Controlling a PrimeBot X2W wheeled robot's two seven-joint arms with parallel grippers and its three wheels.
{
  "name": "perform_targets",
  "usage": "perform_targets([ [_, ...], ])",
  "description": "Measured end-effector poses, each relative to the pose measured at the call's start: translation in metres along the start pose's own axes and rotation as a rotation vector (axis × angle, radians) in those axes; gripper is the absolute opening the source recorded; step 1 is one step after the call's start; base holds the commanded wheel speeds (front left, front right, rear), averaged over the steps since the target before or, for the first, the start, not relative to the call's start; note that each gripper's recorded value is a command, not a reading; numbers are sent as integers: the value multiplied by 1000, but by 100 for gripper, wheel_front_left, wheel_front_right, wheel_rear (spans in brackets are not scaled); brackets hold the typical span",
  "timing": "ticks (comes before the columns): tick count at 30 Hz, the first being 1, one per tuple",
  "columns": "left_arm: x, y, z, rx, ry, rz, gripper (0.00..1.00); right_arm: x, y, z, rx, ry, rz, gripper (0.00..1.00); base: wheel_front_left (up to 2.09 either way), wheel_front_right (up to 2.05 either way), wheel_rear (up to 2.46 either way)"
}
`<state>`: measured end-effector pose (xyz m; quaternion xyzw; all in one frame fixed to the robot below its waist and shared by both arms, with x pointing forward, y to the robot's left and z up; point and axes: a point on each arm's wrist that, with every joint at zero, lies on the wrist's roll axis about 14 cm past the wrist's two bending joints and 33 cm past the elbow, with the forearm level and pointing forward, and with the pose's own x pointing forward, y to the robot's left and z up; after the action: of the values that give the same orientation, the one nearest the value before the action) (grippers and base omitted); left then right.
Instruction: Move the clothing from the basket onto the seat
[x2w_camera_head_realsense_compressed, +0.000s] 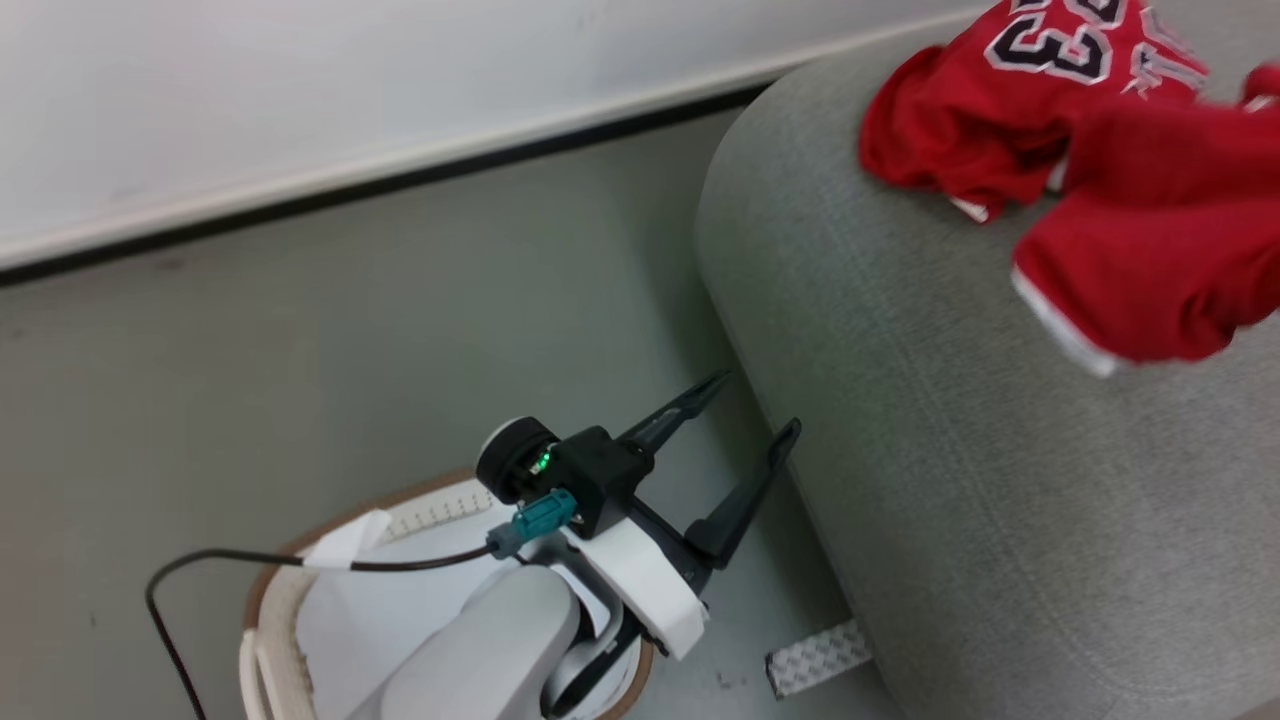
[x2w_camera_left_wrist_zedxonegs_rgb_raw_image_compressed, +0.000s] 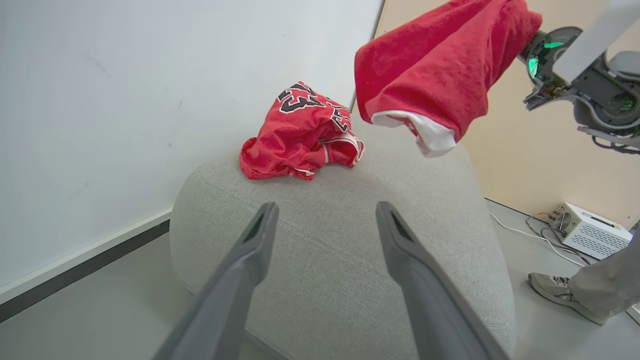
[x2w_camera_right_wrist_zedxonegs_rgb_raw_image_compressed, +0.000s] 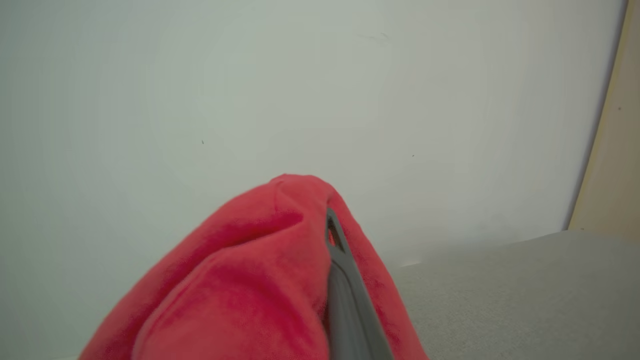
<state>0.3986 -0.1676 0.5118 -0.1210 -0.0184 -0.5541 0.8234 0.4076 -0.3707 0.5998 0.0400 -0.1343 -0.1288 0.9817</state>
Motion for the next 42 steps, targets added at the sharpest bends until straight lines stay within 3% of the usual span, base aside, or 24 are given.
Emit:
perform_targets([
  [3, -6, 21, -17, -16, 26, 29, 100, 26, -13, -9, -55, 26, -11, 0, 0, 0, 0],
  [10, -18, 72, -49, -55, 67, 128, 100, 68, -34, -69, -170, 216, -20, 0, 0, 0, 0],
  [14, -26, 90, -58, -72, 70, 179, 100, 75, -54, -119, -239, 411, -53, 0, 0, 0, 0],
  [15, -29, 95, -60, -74, 73, 194, 100, 70, -62, -137, -249, 498, -75, 6, 0, 0, 0],
  [17, -37, 103, -65, -79, 83, 223, 100, 54, -73, -173, -261, 673, -105, 9, 0, 0, 0],
  [19, -42, 108, -68, -85, 87, 245, 100, 44, -78, -195, -271, 782, -119, 5, 0, 0, 0],
  [20, -46, 111, -70, -86, 93, 257, 100, 42, -79, -203, -281, 824, -118, 8, 0, 0, 0],
  [22, -52, 117, -74, -86, 107, 278, 100, 37, -79, -215, -261, 889, -133, 32, 0, 0, 0],
  [25, -55, 119, -74, -80, 114, 290, 100, 28, -71, -223, -233, 942, -124, 45, 0, 0, 0],
  [26, -55, 119, -72, -79, 112, 293, 100, 28, -71, -221, -230, 940, -124, 59, 0, 0, 0],
  [27, -55, 119, -70, -77, 109, 295, 100, 27, -71, -219, -230, 940, -124, 93, 0, 0, 0],
  [28, -55, 118, -68, -75, 107, 296, 100, 26, -72, -217, -231, 939, -124, 100, 0, 0, 0],
  [37, -60, 100, -27, -39, 58, 323, 100, -1, -76, -181, -234, 943, -105, 100, 0, 0, 0],
  [42, -81, 95, 0, 0, 30, 395, 100, -1, -71, -135, -236, 838, -50, 100, 0, 0, 0],
])
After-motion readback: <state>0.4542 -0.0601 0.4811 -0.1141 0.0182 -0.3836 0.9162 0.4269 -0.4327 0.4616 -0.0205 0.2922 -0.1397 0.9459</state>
